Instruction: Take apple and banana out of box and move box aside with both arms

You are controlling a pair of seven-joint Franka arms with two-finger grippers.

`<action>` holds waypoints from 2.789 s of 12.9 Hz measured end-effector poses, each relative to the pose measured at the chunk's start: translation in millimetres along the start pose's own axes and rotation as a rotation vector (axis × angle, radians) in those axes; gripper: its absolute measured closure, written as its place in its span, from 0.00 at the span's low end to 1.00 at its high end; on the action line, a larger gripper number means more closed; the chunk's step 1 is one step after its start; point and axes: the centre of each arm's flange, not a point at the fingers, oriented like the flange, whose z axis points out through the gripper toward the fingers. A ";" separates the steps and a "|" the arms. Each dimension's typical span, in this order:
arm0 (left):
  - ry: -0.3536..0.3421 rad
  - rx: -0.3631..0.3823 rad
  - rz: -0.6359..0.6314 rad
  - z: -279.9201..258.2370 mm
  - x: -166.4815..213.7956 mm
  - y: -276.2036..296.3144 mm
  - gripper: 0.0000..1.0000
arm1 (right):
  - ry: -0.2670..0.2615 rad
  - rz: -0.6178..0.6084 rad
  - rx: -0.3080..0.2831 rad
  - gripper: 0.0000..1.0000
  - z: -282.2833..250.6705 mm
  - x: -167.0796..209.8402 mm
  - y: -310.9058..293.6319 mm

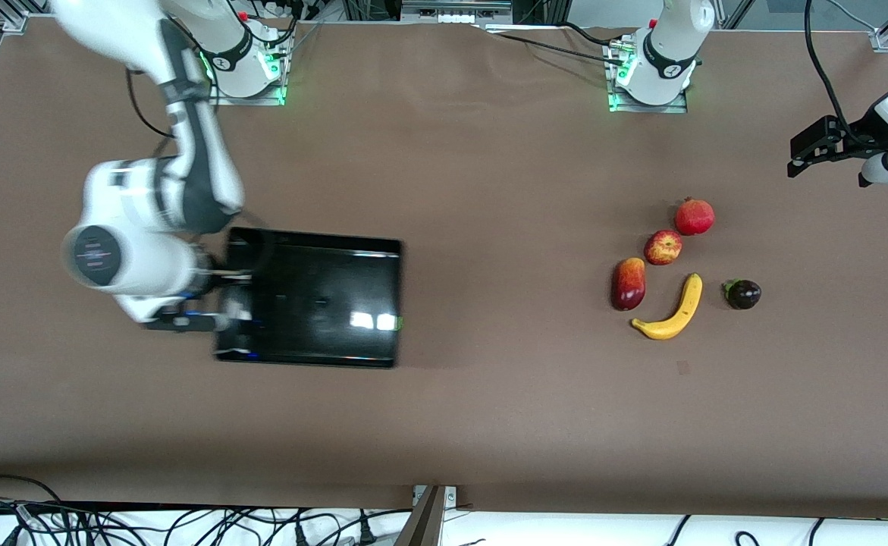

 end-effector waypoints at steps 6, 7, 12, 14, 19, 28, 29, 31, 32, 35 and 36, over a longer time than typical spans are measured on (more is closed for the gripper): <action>0.002 0.000 0.004 -0.8 0.2 2.0 0.00 | 0.057 -0.113 -0.007 0.96 74.8 -36.4 105.3; 0.002 0.001 0.004 -0.9 0.2 1.9 0.00 | 0.072 -0.114 -0.008 0.96 84.1 -41.1 108.8; 0.002 0.001 0.004 -1.1 0.3 2.4 0.00 | -0.005 -0.010 0.067 0.45 35.2 -48.7 109.8; 0.002 0.001 0.004 -1.2 0.3 2.4 0.00 | -0.037 -0.026 0.104 0.22 -24.8 -49.7 109.2; 0.003 0.001 0.006 -1.7 0.4 3.3 0.00 | 0.000 -0.097 0.041 0.00 -154.4 -56.6 94.7; 0.004 0.001 0.004 -2.0 0.3 2.4 0.00 | 0.005 -0.024 0.000 0.00 -204.5 -79.2 104.7; 0.004 0.001 0.004 -2.0 0.2 2.1 0.00 | 0.023 0.001 -0.011 0.00 -203.2 -83.7 102.9; 0.003 0.001 0.004 -1.9 0.2 2.4 0.00 | 0.089 0.024 0.003 0.00 -194.8 -93.9 105.6; 0.003 0.001 0.004 -1.9 0.2 2.2 0.00 | 0.124 0.037 0.011 0.00 -190.3 -98.9 113.2; 0.003 0.001 0.005 -2.0 0.3 2.6 0.00 | 0.156 0.059 0.021 0.00 -191.9 -124.2 126.5; 0.003 0.001 0.005 -2.0 0.3 2.7 0.00 | 0.156 0.056 0.021 0.00 -192.4 -128.7 124.7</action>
